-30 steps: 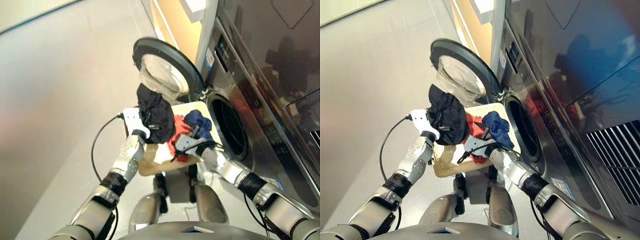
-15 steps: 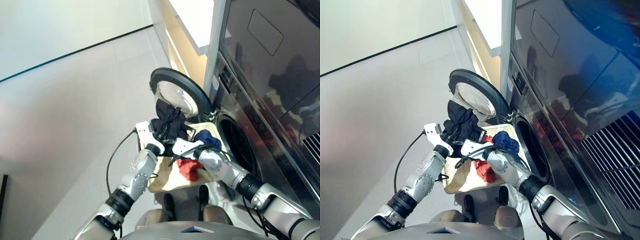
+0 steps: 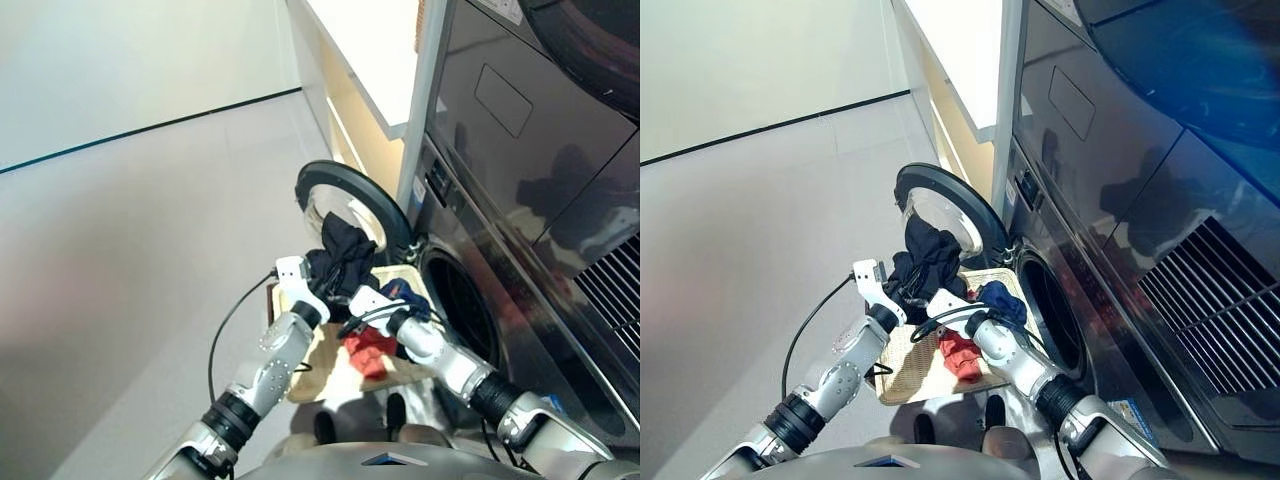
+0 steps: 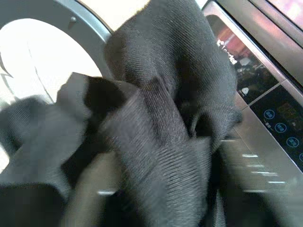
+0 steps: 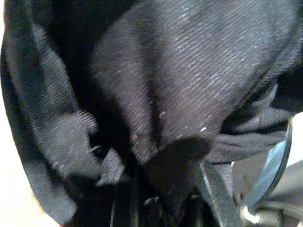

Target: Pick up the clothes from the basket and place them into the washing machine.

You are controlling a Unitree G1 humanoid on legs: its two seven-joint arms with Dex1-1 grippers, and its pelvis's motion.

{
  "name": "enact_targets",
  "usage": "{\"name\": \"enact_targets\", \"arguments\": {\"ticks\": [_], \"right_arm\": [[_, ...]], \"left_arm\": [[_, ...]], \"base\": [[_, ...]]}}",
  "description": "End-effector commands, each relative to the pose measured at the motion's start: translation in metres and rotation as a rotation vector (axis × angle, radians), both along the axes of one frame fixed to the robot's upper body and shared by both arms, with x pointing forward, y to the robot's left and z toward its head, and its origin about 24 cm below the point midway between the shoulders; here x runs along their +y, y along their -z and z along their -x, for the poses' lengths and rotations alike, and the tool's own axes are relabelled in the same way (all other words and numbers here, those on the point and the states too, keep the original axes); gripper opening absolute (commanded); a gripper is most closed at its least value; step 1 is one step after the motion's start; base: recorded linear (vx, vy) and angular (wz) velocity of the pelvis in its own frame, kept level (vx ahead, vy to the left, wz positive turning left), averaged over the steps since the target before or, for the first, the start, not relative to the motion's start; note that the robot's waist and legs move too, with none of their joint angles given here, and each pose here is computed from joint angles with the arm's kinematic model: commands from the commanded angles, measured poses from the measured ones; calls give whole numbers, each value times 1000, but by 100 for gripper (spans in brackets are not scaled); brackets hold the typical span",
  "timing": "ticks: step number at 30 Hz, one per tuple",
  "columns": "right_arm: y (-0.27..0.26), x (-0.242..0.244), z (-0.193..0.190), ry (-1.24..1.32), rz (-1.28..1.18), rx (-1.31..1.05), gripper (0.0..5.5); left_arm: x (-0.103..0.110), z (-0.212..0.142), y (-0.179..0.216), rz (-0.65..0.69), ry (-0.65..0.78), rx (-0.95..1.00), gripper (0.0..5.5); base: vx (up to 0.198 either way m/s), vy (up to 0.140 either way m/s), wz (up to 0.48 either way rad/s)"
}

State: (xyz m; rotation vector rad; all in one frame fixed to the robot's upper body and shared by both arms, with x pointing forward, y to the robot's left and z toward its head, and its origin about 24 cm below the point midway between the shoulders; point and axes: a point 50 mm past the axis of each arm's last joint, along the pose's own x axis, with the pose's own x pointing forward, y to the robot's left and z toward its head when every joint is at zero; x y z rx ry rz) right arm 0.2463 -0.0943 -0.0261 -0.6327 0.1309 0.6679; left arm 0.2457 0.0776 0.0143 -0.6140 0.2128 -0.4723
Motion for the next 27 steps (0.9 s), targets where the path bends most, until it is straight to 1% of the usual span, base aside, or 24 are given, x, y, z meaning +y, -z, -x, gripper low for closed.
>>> {"name": "enact_targets", "arguments": {"ticks": [1, 3, 4, 5, 6, 7, 8, 9, 11, 12, 13, 15, 19, 20, 23, 25, 27], "right_arm": [[-18, 10, -14, 66, -143, -62, 0], [-22, 2, -16, 108, -166, -70, 0], [-21, -1, -15, 125, -168, -67, 0], [-1, 7, -10, 151, -149, 7, 0], [-8, 2, -14, 151, -117, -45, 0], [-1, -2, -10, 201, -133, -10, 0], [6, -9, -9, 245, -130, 16, 0], [11, -11, -7, 278, -134, 38, 0], [18, -18, -7, 365, -178, 84, 0], [19, -20, -8, 394, -199, 91, 0], [20, -23, -10, 439, -238, 106, 0], [18, -33, -15, 525, -278, 100, 0], [-2, -45, -36, 655, -376, 1, 0], [-8, -44, -41, 665, -387, -32, 0], [-32, -48, -59, 733, -427, -162, 0], [-52, -56, -69, 830, -514, -267, 0], [-61, -59, -78, 923, -596, -288, 0]], "left_arm": [[8, -11, -16, 19, -35, -101, 550], [20, -16, -15, 7, -109, -101, 550], [29, -18, -13, -11, -161, -97, 550], [30, -19, -12, -16, -179, -95, 550], [45, -20, -9, -68, -252, -94, 550], [55, -23, -7, -102, -306, -94, 550], [66, -23, -1, -111, -389, -64, 550], [74, -22, 10, -131, -443, -14, 550], [94, -21, 24, -240, -529, 35, 550], [99, -20, 29, -270, -553, 52, 550], [106, -18, 38, -338, -565, 90, 550], [119, -12, 61, -422, -613, 204, 550], [129, -10, 77, -494, -660, 306, 550], [128, -13, 74, -492, -671, 291, 550], [125, -22, 71, -554, -669, 266, 550], [119, -28, 63, -536, -698, 229, 550], [110, -33, 59, -525, -687, 209, 550]], "base": [[0, 0, 0], [0, 0, 0], [0, 0, 0], [0, 0, 0], [0, 0, 0], [0, 0, 0], [0, 0, 0], [0, 0, 0], [-26, 8, -6], [-75, 21, -11], [-105, 30, -4], [-144, 46, -5], [-188, 28, 5], [-263, 11, 14], [-197, -7, 53], [-87, 0, 83], [0, 0, 0]]}}
